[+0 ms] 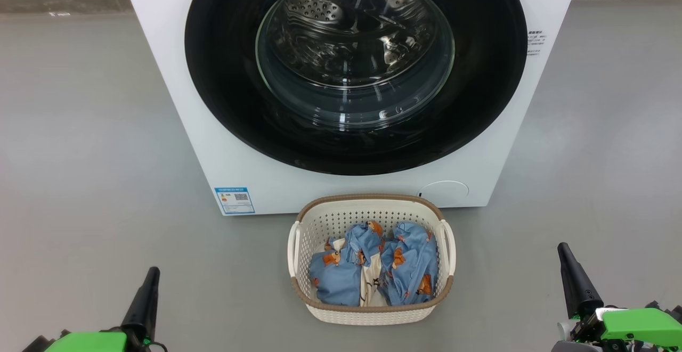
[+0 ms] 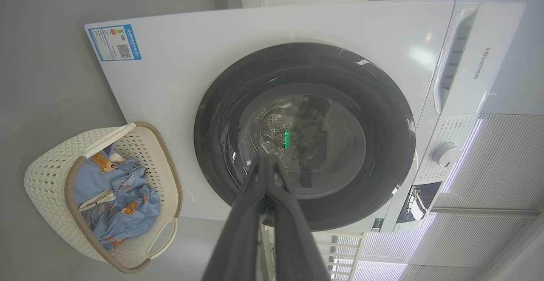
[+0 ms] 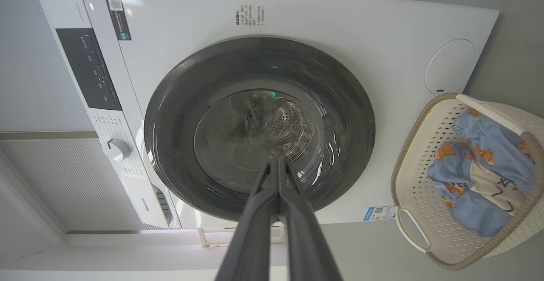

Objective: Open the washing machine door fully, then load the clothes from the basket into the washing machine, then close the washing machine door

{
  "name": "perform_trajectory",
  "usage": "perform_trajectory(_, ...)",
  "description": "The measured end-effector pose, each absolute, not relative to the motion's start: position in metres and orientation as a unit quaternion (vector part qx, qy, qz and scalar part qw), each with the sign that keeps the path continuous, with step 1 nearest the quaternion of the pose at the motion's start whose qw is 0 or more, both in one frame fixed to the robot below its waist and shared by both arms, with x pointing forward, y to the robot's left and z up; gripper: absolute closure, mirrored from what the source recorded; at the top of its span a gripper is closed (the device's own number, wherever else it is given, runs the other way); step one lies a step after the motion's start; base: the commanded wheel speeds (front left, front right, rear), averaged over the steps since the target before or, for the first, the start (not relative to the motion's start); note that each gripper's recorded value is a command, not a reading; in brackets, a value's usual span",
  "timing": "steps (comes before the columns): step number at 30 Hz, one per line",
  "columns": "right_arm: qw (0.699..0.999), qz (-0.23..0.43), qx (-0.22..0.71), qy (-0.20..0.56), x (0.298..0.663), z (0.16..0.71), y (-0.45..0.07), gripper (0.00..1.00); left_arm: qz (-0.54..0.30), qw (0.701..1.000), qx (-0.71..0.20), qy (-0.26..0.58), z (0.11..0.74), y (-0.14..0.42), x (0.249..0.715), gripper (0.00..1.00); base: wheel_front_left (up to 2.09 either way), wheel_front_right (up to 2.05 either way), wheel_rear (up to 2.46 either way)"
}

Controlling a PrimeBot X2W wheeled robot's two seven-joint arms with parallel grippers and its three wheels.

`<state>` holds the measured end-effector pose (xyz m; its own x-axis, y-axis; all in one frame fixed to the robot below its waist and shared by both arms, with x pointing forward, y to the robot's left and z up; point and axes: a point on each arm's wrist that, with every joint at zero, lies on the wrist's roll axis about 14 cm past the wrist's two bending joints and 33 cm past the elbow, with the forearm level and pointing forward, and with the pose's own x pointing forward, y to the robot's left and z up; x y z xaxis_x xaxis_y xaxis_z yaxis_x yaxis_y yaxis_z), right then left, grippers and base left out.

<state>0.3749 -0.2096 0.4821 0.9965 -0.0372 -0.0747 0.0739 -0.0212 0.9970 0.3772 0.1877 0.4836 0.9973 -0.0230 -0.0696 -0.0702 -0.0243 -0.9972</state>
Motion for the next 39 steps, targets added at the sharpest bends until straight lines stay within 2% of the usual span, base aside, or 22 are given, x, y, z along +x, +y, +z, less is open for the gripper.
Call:
perform_trajectory(7,0.699,-0.040,0.713,0.013,0.375,0.482,-0.210,1.00,0.017,0.698,-0.715,0.033,0.484,0.188,0.377,1.00,0.00,0.00,0.00)
perform_trajectory(8,0.699,-0.040,0.713,0.013,0.375,0.482,-0.210,0.00,0.017,0.698,-0.715,0.033,0.484,0.188,0.377,0.00,0.00,0.00,0.00)
perform_trajectory(14,0.690,-0.075,0.718,0.044,0.360,0.451,-0.207,0.00,0.051,0.685,-0.724,0.068,0.451,0.180,0.360,0.00,0.00,0.00,0.00)
perform_trajectory(20,0.691,-0.080,0.717,0.042,0.359,0.450,-0.207,0.00,0.055,0.686,-0.723,0.063,0.451,0.181,0.360,0.00,0.00,0.00,0.00)
perform_trajectory(31,0.721,-0.081,0.687,0.047,0.360,0.449,-0.204,0.00,0.051,0.716,-0.694,0.053,0.459,0.183,0.362,0.00,0.00,0.00,0.00)
perform_trajectory(39,0.753,-0.079,0.652,0.049,0.361,0.450,-0.205,0.00,0.049,0.750,-0.657,0.050,0.462,0.185,0.363,0.00,0.00,0.00,0.00)
